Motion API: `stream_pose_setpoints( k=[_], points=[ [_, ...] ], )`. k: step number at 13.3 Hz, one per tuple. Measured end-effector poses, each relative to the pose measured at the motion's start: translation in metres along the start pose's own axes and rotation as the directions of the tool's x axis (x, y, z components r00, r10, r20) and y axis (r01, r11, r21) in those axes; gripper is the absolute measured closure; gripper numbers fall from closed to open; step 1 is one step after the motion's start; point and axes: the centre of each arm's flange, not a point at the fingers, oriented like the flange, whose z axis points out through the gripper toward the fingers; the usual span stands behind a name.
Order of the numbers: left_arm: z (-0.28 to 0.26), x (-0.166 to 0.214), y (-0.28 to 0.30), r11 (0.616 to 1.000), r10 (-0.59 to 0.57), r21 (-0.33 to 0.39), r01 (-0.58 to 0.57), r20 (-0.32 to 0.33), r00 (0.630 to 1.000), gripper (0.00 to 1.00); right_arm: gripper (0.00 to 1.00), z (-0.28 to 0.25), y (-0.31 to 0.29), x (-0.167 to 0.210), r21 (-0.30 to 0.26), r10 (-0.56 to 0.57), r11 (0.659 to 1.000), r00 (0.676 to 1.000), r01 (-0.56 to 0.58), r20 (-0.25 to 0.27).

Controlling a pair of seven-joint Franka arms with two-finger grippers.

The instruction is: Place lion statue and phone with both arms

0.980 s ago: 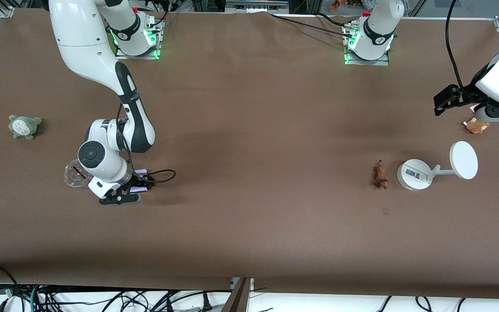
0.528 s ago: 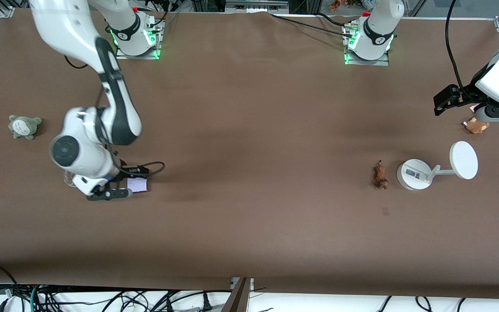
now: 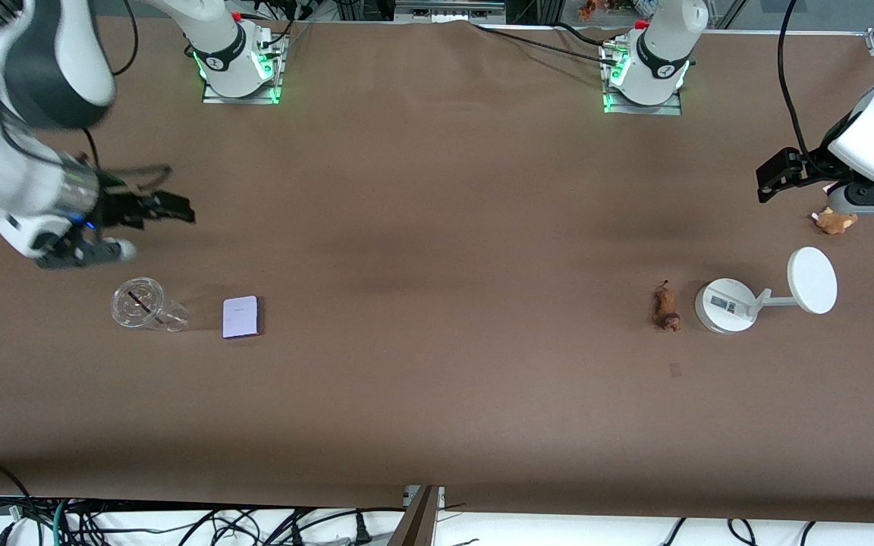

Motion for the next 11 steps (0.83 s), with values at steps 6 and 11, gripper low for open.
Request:
stream_pose_setpoints(
  k=[6,11],
  points=[
    [-0.002,0.006,0.000,1.000,0.001,-0.002,-0.001,-0.007,1.000,0.00,0.00,-0.063,-0.002,-0.035,-0.089,0.061,0.994,0.997,-0.057,0.040],
    [-0.002,0.006,-0.001,1.000,0.000,-0.002,0.000,-0.006,1.000,0.00,0.00,-0.056,-0.002,-0.031,-0.099,0.067,0.993,0.996,-0.061,0.059]
  ],
)
